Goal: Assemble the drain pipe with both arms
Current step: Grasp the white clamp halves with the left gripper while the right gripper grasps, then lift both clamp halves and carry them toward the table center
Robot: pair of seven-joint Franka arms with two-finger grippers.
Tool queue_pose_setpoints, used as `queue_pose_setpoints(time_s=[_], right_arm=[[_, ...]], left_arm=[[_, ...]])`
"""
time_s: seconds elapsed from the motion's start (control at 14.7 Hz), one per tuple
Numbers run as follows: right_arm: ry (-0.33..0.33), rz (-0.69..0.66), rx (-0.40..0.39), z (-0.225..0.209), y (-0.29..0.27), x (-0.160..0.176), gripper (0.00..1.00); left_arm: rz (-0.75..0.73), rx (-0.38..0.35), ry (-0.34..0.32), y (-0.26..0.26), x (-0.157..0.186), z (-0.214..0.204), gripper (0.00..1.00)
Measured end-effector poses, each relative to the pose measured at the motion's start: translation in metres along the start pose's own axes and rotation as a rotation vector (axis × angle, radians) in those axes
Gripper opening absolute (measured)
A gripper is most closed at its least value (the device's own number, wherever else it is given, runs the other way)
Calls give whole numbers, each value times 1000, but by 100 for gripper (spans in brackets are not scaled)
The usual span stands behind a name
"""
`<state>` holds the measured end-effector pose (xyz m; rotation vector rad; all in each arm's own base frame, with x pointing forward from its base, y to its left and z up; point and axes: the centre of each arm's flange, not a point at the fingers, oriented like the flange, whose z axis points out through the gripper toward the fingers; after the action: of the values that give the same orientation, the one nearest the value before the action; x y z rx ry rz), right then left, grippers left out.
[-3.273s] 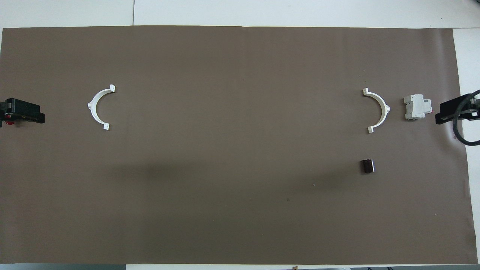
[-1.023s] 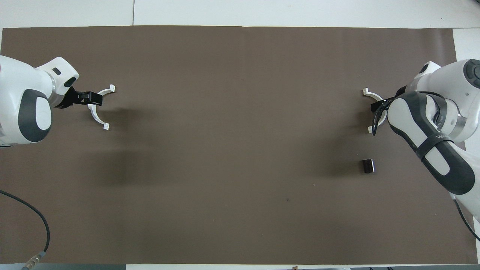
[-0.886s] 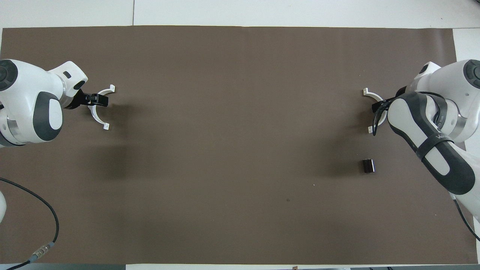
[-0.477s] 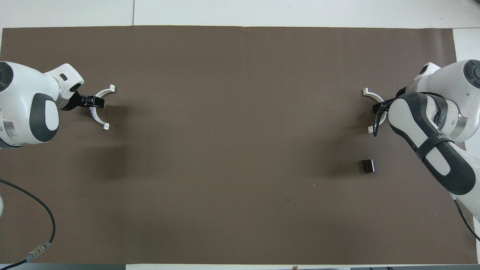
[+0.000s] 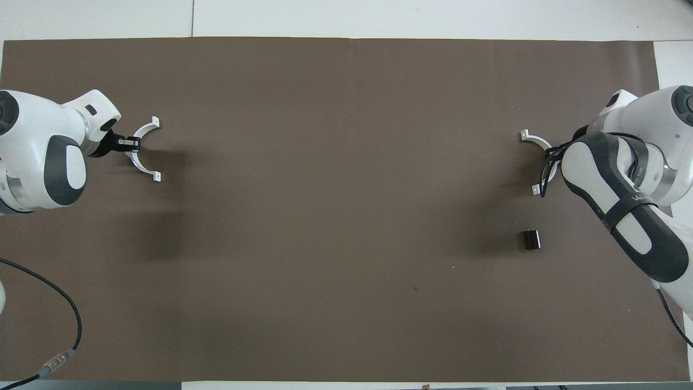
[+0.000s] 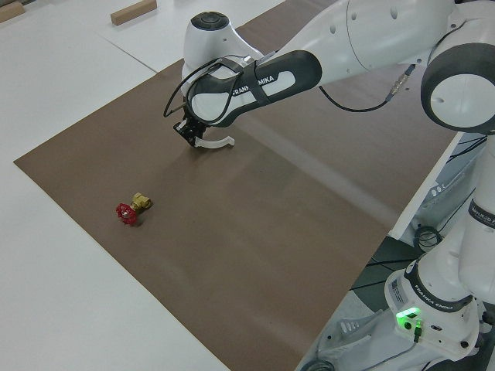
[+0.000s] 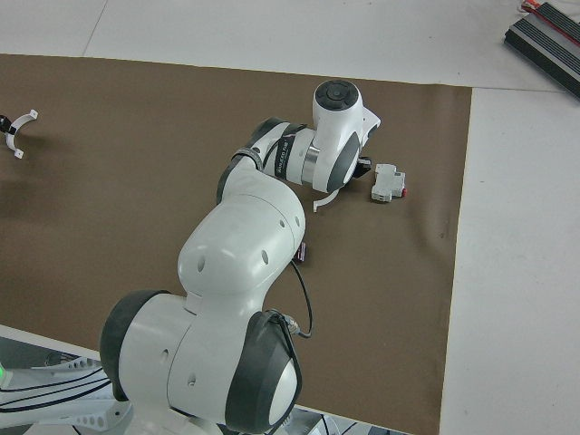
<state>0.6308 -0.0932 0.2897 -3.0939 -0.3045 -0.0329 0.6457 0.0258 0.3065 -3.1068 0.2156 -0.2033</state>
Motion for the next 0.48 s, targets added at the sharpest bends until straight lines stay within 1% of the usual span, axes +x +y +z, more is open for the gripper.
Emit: queue_pose_setpoints(time_s=[0.14, 0.27, 0.41, 0.48], right_arm=[[-10, -4, 6, -8, -1, 4, 21], [-35, -17, 22, -35, -9, 16, 21], [-51, 2, 31, -68, -39, 35, 21], [-57, 23, 33, -82, -66, 46, 21]], left_arm=[[0, 1, 5, 0, 1, -3, 21], [-1, 4, 22, -1, 2, -14, 21], [-2, 8, 43, -2, 4, -34, 21], [-3, 8, 43, -3, 4, -44, 21]])
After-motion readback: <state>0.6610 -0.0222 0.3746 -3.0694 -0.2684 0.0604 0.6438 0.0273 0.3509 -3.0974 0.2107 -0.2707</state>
